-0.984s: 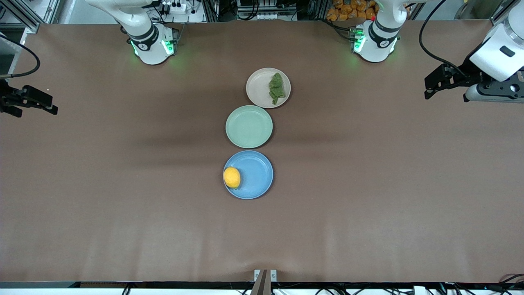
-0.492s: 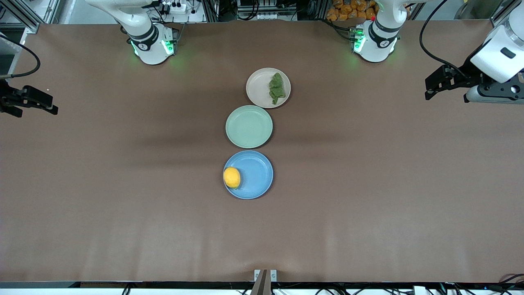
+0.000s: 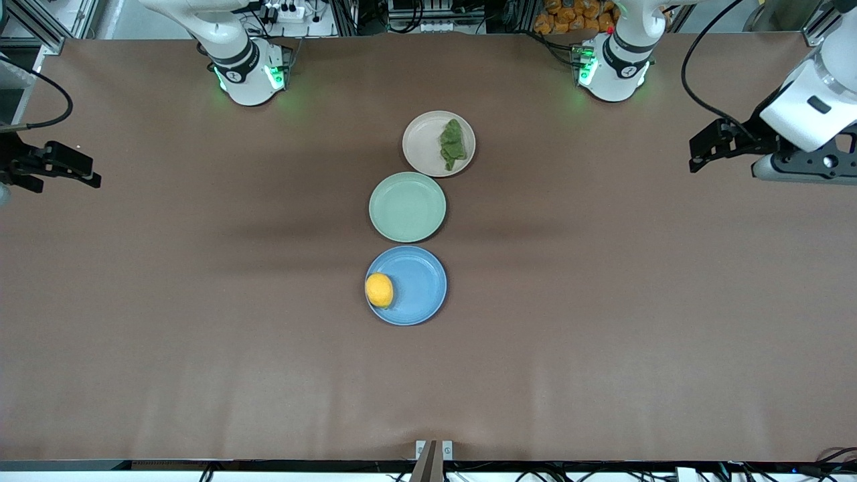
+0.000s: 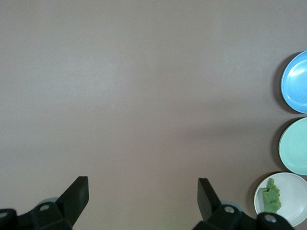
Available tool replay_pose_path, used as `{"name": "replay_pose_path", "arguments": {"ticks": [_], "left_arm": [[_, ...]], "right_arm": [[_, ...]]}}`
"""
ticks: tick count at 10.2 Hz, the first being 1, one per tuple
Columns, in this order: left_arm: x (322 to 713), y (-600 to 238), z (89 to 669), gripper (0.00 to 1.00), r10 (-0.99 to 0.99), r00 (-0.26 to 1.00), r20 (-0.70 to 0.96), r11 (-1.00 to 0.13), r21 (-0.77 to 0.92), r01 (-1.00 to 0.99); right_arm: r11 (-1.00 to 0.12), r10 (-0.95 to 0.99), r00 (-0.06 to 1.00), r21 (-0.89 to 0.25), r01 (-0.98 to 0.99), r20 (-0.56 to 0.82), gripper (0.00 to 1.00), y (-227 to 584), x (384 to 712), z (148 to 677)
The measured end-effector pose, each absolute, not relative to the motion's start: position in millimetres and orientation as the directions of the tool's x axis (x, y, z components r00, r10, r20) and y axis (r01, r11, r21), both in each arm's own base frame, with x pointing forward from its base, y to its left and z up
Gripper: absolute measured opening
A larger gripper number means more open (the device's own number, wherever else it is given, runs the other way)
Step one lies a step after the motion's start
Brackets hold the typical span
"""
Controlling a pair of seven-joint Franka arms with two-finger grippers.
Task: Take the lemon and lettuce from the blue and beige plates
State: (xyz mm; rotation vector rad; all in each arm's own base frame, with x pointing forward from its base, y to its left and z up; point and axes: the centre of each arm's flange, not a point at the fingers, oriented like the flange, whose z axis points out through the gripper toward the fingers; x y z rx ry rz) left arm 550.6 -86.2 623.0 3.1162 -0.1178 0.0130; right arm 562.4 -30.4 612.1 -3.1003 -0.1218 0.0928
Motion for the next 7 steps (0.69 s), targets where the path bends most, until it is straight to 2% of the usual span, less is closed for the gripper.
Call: {"name": "replay_pose_path", "arguments": {"ticks": [4,7], "left_arm": [[554,-113,583,1.00,-0.102,0.995,0.008,-0.994,0.036,-0.103],[543,-165,540,1.00,-0.109,0.994,-0.009,-0.993,0.036,-0.109]], "right_arm": [[-0.985,0.168,0.985,-0.036,0.168,-0.023,1.00,36,585,586],[-0.988,0.135,0.990,-0.075,0.132,-0.034,1.00,105,594,553]]}}
